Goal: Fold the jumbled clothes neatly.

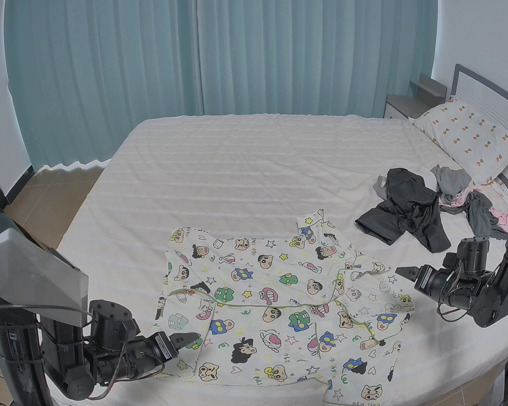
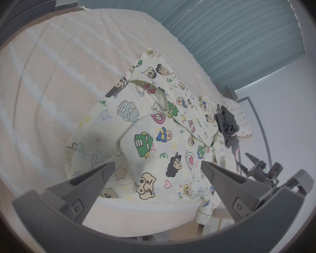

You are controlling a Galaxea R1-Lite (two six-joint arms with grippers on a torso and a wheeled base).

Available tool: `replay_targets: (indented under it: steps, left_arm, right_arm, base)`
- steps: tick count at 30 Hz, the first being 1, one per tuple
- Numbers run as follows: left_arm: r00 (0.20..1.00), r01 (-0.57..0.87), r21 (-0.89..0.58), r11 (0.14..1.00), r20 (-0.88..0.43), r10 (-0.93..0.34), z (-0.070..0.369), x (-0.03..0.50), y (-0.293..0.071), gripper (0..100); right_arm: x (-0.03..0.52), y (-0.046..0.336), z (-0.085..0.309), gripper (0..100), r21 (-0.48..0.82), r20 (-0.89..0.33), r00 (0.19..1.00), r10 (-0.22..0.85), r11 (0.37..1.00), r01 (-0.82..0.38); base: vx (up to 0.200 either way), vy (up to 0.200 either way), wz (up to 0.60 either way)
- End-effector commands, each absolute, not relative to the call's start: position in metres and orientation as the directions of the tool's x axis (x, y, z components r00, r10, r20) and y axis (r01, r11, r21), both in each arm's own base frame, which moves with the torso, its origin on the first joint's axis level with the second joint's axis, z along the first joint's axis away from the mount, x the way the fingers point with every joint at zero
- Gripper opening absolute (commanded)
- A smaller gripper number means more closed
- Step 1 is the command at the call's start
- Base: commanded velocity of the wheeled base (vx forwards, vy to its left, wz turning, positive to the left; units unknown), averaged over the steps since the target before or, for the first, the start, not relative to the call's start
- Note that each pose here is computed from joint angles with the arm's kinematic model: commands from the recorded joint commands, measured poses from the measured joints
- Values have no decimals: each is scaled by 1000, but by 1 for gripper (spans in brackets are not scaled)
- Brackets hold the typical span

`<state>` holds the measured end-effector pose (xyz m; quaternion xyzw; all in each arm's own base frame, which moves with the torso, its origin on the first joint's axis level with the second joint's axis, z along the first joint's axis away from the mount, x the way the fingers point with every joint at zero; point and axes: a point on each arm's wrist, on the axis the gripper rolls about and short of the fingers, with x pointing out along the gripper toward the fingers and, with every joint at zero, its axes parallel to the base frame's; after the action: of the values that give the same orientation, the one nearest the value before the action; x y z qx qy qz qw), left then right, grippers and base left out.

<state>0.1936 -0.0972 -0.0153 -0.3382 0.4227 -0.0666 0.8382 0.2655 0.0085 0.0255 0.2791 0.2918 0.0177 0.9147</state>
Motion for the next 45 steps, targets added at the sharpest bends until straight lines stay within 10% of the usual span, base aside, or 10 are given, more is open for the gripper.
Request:
replay_targets:
  steps: [1, 27, 28, 45]
  left_arm:
    - [603, -165, -583, 795, -698, -387, -29, 191, -110, 100]
    - [712, -107, -446, 888, -658, -245, -61, 231, -133, 100]
    - [712, -107, -446, 888, -658, -245, -61, 231, -133, 0]
    - [825, -251, -419, 873, -565, -34, -46, 252, -101, 0]
  right_arm:
    - [256, 14, 18, 100, 523, -545, 808, 222, 843, 122]
    - [257, 16, -3, 100, 507, -475, 850, 228, 860, 52]
    - [257, 16, -3, 100, 507, -476, 849, 228, 860, 53]
    - [246, 26, -2, 100, 498, -497, 827, 262, 867, 25]
  base:
    - [0, 0, 0]
    - [0, 0, 0]
    - [0, 0, 0]
    - [0, 0, 0]
